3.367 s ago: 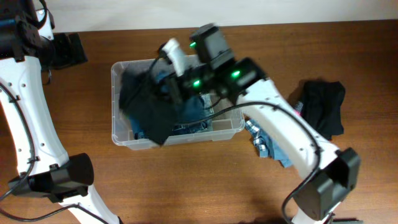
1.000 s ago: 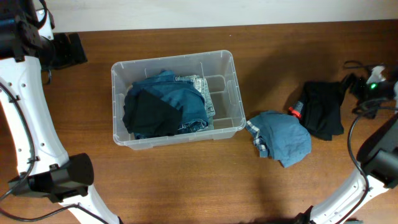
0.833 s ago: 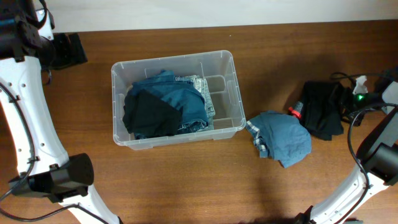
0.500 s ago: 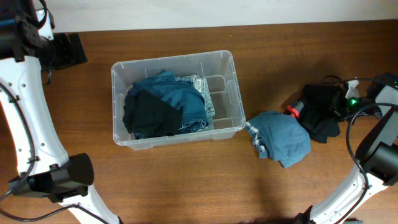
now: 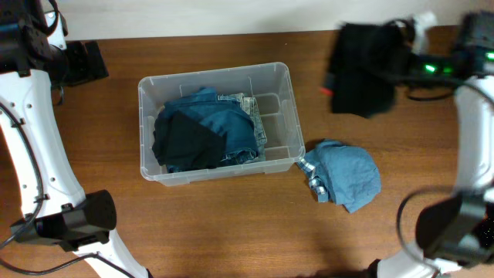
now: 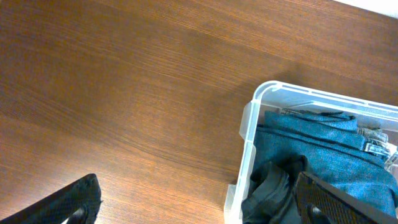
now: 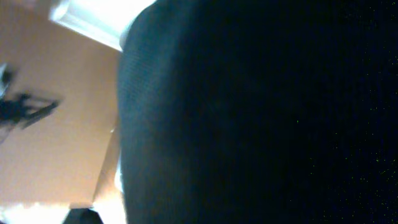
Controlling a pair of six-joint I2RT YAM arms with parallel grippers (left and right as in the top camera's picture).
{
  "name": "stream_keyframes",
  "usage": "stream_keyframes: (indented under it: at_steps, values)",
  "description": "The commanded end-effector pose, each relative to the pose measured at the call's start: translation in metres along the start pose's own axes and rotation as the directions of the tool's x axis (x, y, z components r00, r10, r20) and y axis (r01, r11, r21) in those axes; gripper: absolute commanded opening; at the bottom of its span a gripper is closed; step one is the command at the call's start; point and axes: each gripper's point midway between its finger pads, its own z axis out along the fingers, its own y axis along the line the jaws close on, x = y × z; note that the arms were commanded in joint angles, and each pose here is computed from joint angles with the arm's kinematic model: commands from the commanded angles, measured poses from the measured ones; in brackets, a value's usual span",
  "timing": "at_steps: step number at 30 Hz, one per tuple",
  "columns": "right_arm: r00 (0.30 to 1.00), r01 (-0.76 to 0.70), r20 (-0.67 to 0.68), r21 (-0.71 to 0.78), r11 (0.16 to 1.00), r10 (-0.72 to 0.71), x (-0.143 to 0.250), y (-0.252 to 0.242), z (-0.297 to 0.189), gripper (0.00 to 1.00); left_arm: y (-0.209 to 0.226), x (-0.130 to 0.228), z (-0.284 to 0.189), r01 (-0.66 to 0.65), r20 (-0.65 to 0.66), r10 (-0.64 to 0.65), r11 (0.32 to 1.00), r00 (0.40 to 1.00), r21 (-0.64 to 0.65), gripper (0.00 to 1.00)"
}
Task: Pack container
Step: 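Grasp the black socks with red tag and drop them into the bin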
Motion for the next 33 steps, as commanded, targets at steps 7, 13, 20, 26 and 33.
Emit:
stream_keyframes:
  at_steps: [7, 13, 20, 26, 33]
  values:
    - [0.951, 0.239, -0.130, -0.261, 0.935, -0.279, 0.049, 0.162, 0.160, 0.04, 0.002, -0.003, -0.004, 0.003, 0.016, -0.003, 1.000, 1.000, 0.000, 1.00]
    - [0.937, 0.209, -0.275, -0.054, 0.976, -0.215, 0.094, 0.097, 0.246, 0.04, 0.002, -0.003, -0.004, 0.003, 0.016, -0.003, 1.000, 1.000, 0.000, 1.00]
    - [0.894, 0.087, -0.449, 0.128, 0.988, -0.021, 0.157, -0.001, 0.301, 0.04, 0.002, -0.003, -0.004, 0.003, 0.016, -0.003, 1.000, 1.000, 0.000, 0.99]
    - [0.907, 0.164, -0.421, 0.304, 0.938, -0.022, 0.147, -0.027, 0.288, 0.32, 0.002, -0.003, -0.004, 0.003, 0.016, -0.003, 1.000, 1.000, 0.000, 0.99]
    - [0.933, 0.282, -0.334, 0.455, 0.845, -0.131, 0.097, 0.000, 0.221, 0.71, 0.002, -0.003, -0.004, 0.003, 0.016, -0.003, 1.000, 1.000, 0.000, 1.00]
